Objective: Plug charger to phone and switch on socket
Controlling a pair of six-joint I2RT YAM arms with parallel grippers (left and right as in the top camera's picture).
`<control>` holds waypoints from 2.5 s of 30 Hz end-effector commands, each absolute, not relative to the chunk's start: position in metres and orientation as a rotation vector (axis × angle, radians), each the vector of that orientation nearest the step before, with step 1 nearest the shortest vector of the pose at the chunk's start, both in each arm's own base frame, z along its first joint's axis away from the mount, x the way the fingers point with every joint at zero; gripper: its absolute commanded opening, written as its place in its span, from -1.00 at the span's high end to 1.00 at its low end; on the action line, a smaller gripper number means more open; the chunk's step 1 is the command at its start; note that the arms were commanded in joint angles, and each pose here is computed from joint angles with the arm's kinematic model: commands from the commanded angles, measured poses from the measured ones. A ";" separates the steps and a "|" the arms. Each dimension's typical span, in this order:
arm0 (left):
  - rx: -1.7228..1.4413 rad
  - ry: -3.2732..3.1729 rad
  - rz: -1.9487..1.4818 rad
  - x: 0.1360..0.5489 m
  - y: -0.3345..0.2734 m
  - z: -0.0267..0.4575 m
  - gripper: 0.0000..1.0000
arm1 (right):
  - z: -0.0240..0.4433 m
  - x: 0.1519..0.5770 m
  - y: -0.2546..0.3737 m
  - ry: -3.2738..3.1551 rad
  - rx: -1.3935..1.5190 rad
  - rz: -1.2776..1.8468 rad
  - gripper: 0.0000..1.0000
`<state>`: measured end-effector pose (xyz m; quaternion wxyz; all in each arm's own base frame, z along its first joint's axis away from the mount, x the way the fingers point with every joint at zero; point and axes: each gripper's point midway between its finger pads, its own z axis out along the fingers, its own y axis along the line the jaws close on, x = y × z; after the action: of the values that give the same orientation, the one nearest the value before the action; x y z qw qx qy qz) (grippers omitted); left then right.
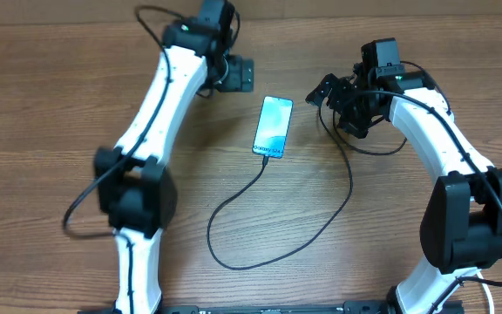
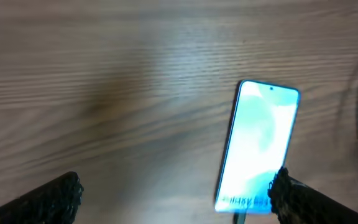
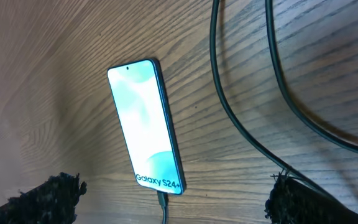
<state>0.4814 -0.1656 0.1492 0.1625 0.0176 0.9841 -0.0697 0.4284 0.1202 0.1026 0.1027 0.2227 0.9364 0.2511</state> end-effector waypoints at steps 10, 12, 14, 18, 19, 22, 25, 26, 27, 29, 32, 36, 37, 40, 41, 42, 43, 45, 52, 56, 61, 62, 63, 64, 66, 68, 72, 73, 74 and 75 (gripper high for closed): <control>0.097 2.705 -0.064 0.462 -0.143 0.215 -1.00 | 0.160 0.446 0.102 2.674 0.634 0.777 -1.00; 0.097 2.705 -0.064 0.462 -0.143 0.215 -1.00 | 0.189 0.457 0.073 2.610 0.696 0.762 -1.00; 0.096 2.705 -0.064 0.463 -0.143 0.215 -1.00 | 0.218 0.466 0.021 2.520 0.813 0.710 -1.00; 0.097 2.705 -0.064 0.463 -0.143 0.215 -1.00 | 0.234 0.459 -0.080 2.400 0.963 0.612 -1.00; 0.097 2.705 -0.064 0.463 -0.143 0.215 -1.00 | 0.232 0.448 -0.116 2.378 1.005 0.566 -1.00; 0.097 2.705 -0.064 0.463 -0.143 0.215 -1.00 | 0.230 0.431 -0.162 2.370 0.972 0.480 -1.00; 0.097 2.705 -0.064 0.463 -0.143 0.215 -1.00 | 0.222 0.420 -0.188 2.366 1.008 0.404 -1.00; 0.097 2.705 -0.064 0.463 -0.143 0.215 -1.00 | 0.218 0.418 -0.194 2.368 0.994 0.396 -1.00; 0.097 2.705 -0.064 0.463 -0.143 0.215 -1.00 | 0.212 0.418 -0.198 2.375 0.970 0.380 -1.00; 0.097 2.705 -0.064 0.463 -0.143 0.215 -1.00 | 0.200 0.418 -0.198 2.396 0.929 0.371 -1.00; 0.097 2.705 -0.064 0.463 -0.143 0.215 -1.00 | 0.170 0.415 -0.197 2.425 0.930 0.364 -1.00; 0.097 2.705 -0.064 0.463 -0.143 0.215 -1.00 | 0.140 0.414 -0.196 2.431 0.937 0.372 -1.00; 0.097 2.705 -0.064 0.463 -0.143 0.215 -1.00 | 0.134 0.414 -0.194 2.429 0.934 0.385 -1.00; 0.097 2.705 -0.064 0.463 -0.143 0.215 -1.00 | 0.120 0.418 -0.187 2.411 0.903 0.433 -1.00; 0.097 2.705 -0.064 0.463 -0.143 0.215 -1.00 | 0.114 0.417 -0.186 2.412 0.901 0.431 -1.00; 0.097 2.705 -0.063 0.463 -0.143 0.215 -0.99 | 0.109 0.418 -0.184 2.412 0.895 0.432 -1.00; 0.097 2.705 -0.064 0.463 -0.143 0.215 -1.00 | 0.103 0.418 -0.181 2.413 0.887 0.434 -1.00; 0.097 2.705 -0.064 0.463 -0.143 0.215 -1.00 | 0.099 0.421 -0.177 2.409 0.865 0.433 -1.00; 0.097 2.705 -0.064 0.463 -0.143 0.215 -1.00 | 0.081 0.437 -0.161 2.386 0.773 0.404 -1.00; 0.097 2.705 -0.064 0.463 -0.143 0.215 -1.00 | 0.077 0.436 -0.163 2.386 0.775 0.383 -1.00; 0.097 2.705 -0.063 0.463 -0.143 0.215 -1.00 | 0.077 0.437 -0.166 2.381 0.780 0.358 -1.00; 0.097 2.705 -0.064 0.463 -0.143 0.215 -1.00 | 0.077 0.437 -0.166 2.380 0.780 0.357 -1.00; 0.097 2.705 -0.064 0.463 -0.143 0.215 -1.00 | 0.077 0.438 -0.167 2.378 0.778 0.354 -1.00; 0.097 2.706 -0.063 0.462 -0.143 0.215 -1.00 | 0.076 0.438 -0.167 2.377 0.777 0.355 -1.00; 0.097 2.705 -0.064 0.463 -0.143 0.215 -1.00 | 0.063 0.438 -0.166 2.396 0.793 0.372 -1.00; 0.097 2.705 -0.064 0.463 -0.143 0.215 -1.00 | 0.054 0.439 -0.160 2.411 0.790 0.423 -1.00; 0.097 2.705 -0.063 0.463 -0.143 0.215 -1.00 | 0.051 0.439 -0.156 2.417 0.787 0.458 -1.00; 0.097 2.705 -0.064 0.463 -0.143 0.215 -1.00 | 0.051 0.439 -0.156 2.417 0.787 0.458 -1.00; 0.097 2.705 -0.064 0.463 -0.143 0.215 -1.00 | 0.050 0.438 -0.155 2.422 0.789 0.459 -1.00; 0.097 2.705 -0.064 0.463 -0.143 0.215 -1.00 | 0.050 0.437 -0.155 2.425 0.791 0.460 -1.00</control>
<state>0.4621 -0.1419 0.2183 0.2170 0.0255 0.9753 -0.0311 0.4381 -0.1592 0.0505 0.2748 0.2969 0.8999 0.1630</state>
